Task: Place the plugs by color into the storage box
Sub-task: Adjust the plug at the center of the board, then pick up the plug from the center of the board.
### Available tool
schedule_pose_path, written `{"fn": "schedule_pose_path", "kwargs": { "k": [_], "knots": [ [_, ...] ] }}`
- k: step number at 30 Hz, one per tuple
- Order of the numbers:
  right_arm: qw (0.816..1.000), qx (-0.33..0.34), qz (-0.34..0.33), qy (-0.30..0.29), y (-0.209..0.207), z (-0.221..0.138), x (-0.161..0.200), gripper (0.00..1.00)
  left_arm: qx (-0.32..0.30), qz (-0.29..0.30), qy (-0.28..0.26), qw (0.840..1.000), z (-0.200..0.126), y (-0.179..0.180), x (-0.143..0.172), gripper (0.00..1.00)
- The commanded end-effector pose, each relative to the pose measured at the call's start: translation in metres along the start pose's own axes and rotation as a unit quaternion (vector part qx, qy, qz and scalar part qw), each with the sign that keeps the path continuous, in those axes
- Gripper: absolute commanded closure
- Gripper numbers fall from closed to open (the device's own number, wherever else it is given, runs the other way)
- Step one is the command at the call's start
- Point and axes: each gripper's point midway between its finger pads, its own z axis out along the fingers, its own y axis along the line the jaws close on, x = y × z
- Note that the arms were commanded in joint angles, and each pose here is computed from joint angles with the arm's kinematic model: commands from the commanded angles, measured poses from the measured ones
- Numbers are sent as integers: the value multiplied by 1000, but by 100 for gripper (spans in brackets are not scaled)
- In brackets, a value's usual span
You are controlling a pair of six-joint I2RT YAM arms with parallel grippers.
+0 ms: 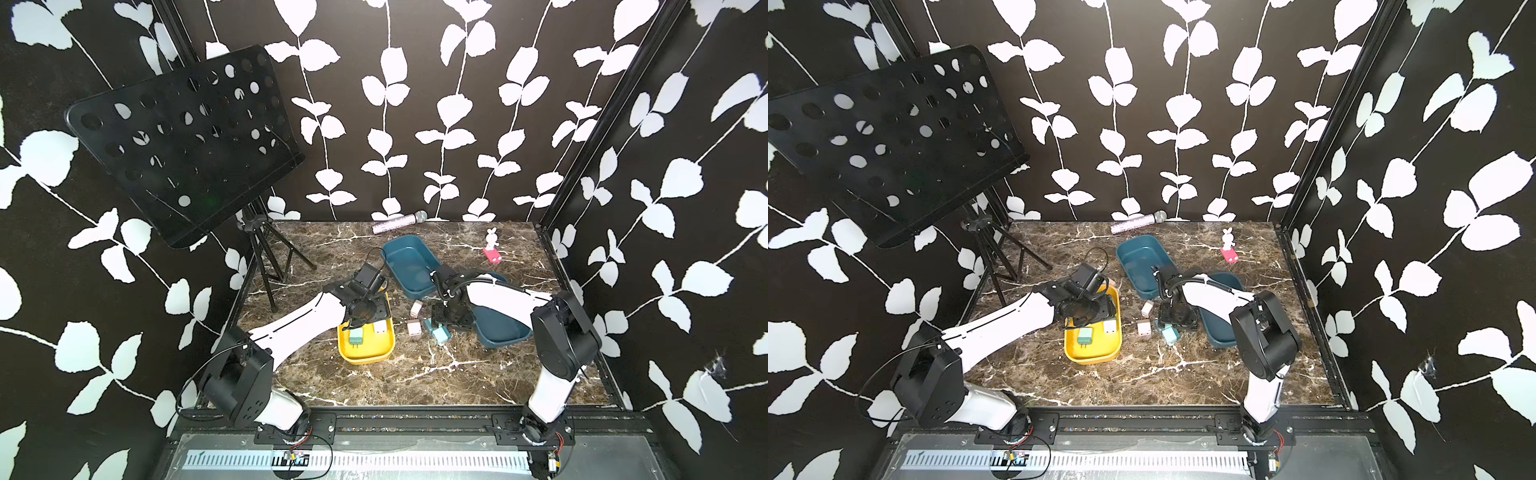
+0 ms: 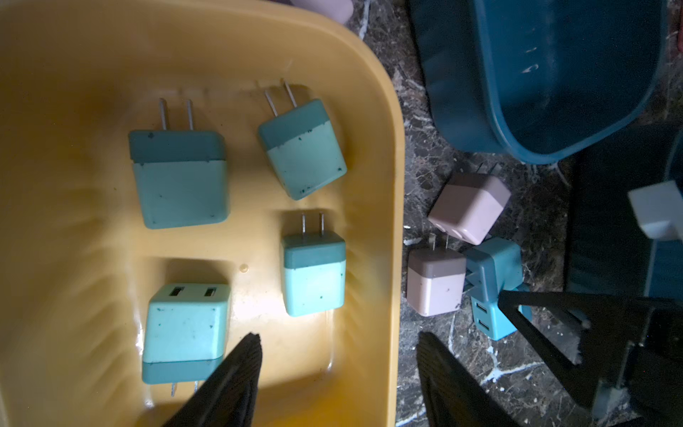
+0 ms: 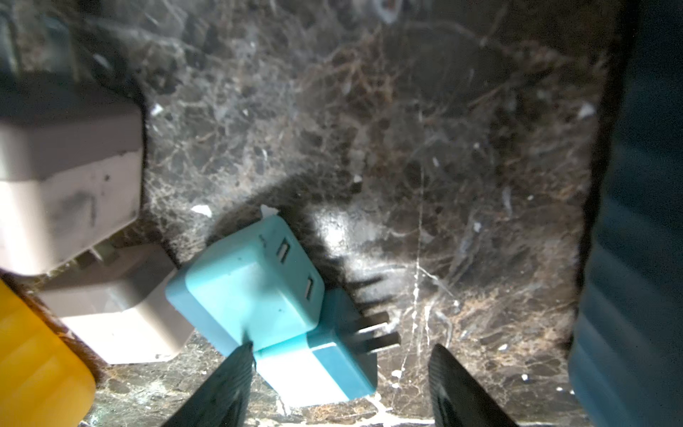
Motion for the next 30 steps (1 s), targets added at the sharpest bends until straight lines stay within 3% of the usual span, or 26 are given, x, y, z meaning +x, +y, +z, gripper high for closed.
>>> {"fn": "schedule_pose_path", "kwargs": {
  "k": [1,15,30],
  "knots": [
    [998,60,-16,21,-23,18,14,27,2,1,-2,1000,-2,-1,0,32],
    [997,59,-35,33,-49,14,52,30,6,3,2,1000,2,-5,-1,32],
    [996,30,-68,44,-36,24,50,32,7,9,7,1000,4,-10,-3,32]
  ]
}}
